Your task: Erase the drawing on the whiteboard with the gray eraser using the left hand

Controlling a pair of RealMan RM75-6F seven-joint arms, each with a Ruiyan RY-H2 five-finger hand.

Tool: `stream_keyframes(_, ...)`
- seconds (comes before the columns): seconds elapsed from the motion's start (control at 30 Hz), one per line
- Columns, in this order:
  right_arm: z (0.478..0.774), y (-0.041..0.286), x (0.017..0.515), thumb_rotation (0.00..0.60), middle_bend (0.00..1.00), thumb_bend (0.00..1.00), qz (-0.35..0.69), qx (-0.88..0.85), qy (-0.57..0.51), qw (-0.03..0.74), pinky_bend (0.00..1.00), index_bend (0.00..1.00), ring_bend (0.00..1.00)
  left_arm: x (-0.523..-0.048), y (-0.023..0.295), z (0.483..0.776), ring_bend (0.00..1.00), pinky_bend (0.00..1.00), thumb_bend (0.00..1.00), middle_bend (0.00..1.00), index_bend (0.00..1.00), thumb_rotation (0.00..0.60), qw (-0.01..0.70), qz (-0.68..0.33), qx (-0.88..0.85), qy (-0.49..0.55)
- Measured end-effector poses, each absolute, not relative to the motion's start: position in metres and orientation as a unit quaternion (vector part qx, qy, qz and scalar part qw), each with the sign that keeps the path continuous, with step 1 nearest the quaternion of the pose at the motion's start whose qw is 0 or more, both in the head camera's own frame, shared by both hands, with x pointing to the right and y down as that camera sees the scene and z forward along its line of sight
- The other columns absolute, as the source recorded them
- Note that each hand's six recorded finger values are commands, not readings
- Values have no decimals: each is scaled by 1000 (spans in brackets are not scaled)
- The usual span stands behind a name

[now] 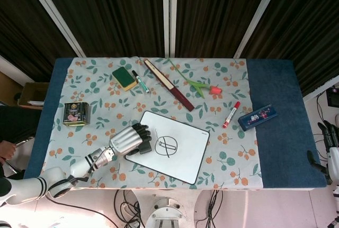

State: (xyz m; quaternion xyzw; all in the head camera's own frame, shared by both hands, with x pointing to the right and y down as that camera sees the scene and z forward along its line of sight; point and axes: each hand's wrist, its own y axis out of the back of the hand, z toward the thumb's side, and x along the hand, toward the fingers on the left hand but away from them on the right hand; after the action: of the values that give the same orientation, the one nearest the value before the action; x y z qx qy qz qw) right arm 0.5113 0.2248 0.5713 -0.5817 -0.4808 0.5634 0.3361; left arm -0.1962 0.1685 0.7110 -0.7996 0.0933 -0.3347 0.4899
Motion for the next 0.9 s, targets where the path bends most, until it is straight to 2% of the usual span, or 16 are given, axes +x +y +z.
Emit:
stream_keyframes(0.4, 573, 225, 510, 600, 0, 291, 565, -584, -478, 334, 0, 0, 0, -196, 165, 707, 344, 462, 322, 478, 573, 600, 507, -316, -793, 123)
stream_keyframes(0.9, 574, 225, 510, 600, 0, 291, 565, -585, -478, 333, 0, 0, 0, -192, 163, 701, 448, 568, 338, 593, 693, 600, 527, -291, -783, 157)
